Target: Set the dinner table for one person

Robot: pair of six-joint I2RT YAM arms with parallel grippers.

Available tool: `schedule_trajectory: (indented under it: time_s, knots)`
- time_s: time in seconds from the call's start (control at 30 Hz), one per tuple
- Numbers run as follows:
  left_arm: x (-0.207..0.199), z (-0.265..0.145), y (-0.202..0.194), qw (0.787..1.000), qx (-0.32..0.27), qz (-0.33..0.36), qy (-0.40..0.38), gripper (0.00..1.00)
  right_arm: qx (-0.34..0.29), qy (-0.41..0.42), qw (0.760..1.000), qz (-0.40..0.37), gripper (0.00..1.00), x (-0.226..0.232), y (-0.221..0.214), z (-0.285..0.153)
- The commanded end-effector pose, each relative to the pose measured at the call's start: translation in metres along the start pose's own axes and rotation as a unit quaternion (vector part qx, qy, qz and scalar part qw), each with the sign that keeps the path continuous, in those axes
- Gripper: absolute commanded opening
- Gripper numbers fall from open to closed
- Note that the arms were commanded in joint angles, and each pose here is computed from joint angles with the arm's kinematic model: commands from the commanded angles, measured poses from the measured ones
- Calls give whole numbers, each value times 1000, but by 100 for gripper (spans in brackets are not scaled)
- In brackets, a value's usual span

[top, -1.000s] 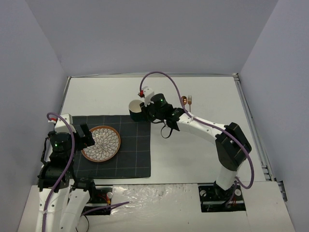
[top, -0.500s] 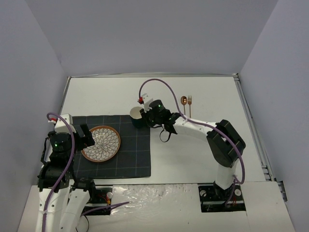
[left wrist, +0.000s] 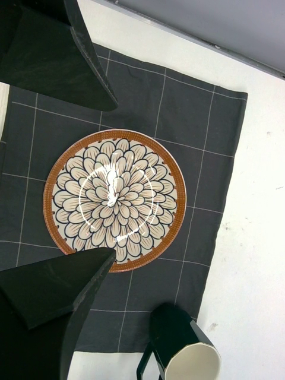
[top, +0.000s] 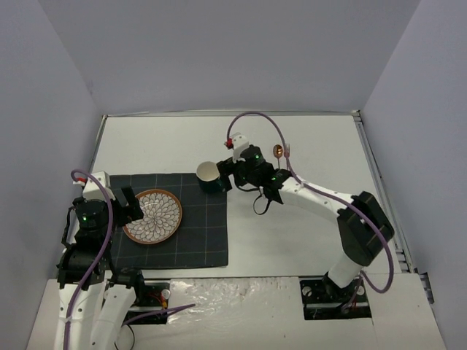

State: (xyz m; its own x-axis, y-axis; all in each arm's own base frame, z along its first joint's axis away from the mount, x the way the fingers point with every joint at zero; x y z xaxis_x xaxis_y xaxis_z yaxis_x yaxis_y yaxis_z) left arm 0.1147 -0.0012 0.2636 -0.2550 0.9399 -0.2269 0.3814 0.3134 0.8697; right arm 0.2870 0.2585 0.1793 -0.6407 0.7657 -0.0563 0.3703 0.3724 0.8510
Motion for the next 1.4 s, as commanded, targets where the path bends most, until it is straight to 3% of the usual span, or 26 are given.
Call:
schedule_trajectory:
  time_s: [0.0, 0.13, 0.3, 0.83, 1.37]
  knots:
    - [-3, 0, 10, 1000, -22, -6, -9, 97, -64, -100, 991, 54, 87, -51, 37, -43]
    - [-3, 1, 10, 1000, -20, -7, -6, 97, -39, -200, 975, 90, 89, -104, 26, -57]
    - [-3, 0, 10, 1000, -22, -7, -6, 97, 10, -253, 957, 144, 81, -148, 3, -51]
    - [-3, 1, 10, 1000, -21, -6, -7, 97, 94, -240, 952, 168, 48, -187, -24, 33]
    - [-4, 1, 10, 1000, -21, -5, -10, 97, 160, -234, 941, 182, 35, -192, -70, 60]
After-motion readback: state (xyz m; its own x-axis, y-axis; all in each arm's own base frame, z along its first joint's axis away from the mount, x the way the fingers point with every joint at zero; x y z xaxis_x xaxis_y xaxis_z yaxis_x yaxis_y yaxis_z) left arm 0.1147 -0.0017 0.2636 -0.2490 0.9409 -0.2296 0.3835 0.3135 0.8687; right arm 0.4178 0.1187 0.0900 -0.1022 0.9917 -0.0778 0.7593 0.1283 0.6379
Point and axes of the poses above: each gripper's point midway between its finger pads, its own z axis out along the fingers, its own x axis along the line the jaws close on, y = z × x, the point moved 10 cm from there along -z, back along the fingers, and after that the axes turned 7 degrees about -z, right-handed, at the moved point
